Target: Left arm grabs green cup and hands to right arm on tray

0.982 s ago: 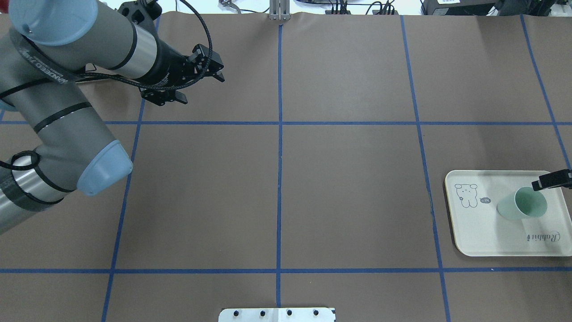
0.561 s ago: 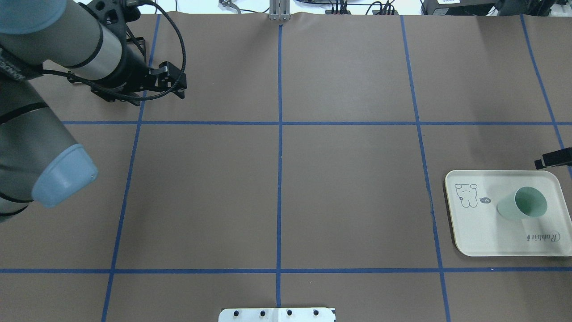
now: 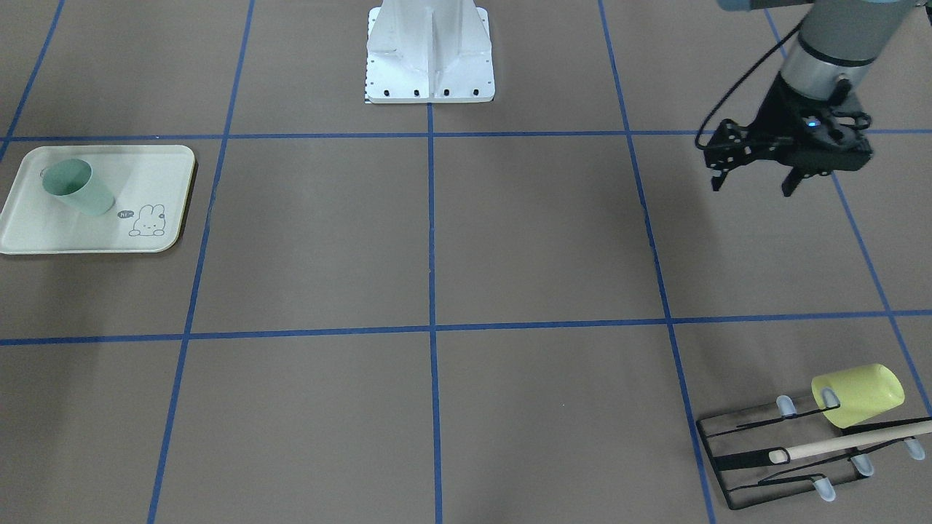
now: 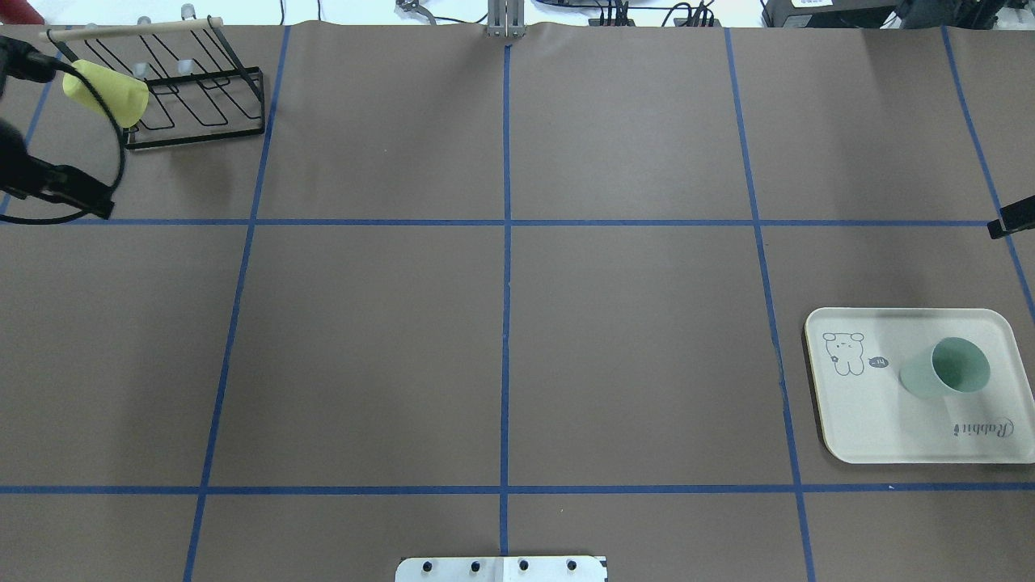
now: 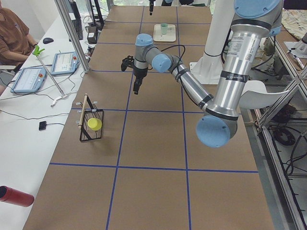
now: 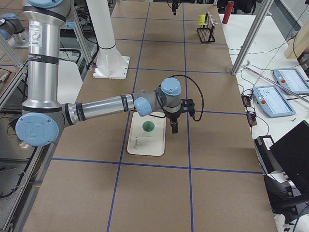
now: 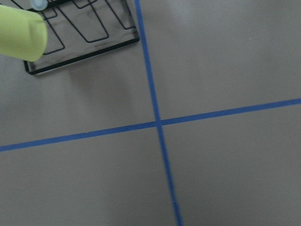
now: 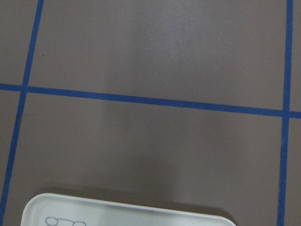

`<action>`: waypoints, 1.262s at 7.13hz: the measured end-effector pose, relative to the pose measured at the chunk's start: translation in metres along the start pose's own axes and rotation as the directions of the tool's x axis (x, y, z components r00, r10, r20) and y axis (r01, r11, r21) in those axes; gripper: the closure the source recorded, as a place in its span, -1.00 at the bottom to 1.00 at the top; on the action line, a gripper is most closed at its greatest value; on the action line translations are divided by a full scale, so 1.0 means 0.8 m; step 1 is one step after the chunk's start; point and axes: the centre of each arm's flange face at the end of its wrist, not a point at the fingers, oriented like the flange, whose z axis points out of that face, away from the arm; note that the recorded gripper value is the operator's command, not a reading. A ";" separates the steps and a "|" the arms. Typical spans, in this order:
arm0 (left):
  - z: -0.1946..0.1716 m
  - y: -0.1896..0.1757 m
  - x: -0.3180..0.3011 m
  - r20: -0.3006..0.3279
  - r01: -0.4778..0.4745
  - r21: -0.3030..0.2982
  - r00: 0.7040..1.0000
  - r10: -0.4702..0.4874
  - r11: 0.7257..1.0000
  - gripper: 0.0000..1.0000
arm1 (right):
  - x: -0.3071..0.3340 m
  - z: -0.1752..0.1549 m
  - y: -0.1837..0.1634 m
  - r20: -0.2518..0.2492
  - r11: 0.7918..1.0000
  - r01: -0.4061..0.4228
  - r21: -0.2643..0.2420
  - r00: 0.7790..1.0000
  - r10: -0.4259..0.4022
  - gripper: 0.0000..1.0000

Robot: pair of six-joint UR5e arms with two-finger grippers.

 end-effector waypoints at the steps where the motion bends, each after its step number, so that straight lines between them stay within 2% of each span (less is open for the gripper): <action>1: 0.000 0.011 -0.065 -0.028 -0.030 -0.033 0.999 0.029 0.999 -1.00 | 0.003 -0.004 -0.005 -0.005 1.000 0.000 -0.001 1.000 0.000 -1.00; 2: 0.002 0.030 -0.130 -0.052 -0.048 -0.059 0.998 0.045 0.997 -1.00 | 0.004 -0.006 -0.007 -0.007 1.000 -0.001 -0.002 1.000 0.001 -1.00; 4: 0.016 0.073 -0.240 -0.061 -0.046 -0.094 0.997 0.040 0.995 -1.00 | 0.008 -0.009 -0.008 -0.009 1.000 -0.007 0.003 1.000 0.007 -1.00; 7: 0.042 0.122 -0.360 -0.120 0.086 -0.127 0.988 -0.101 0.988 -1.00 | 0.017 -0.014 -0.009 -0.011 1.000 -0.019 0.010 1.000 0.019 -1.00; 9: 0.052 0.141 -0.398 -0.150 0.156 -0.135 0.973 -0.176 0.978 -1.00 | 0.024 -0.010 -0.003 -0.016 1.000 -0.027 0.001 1.000 0.027 -1.00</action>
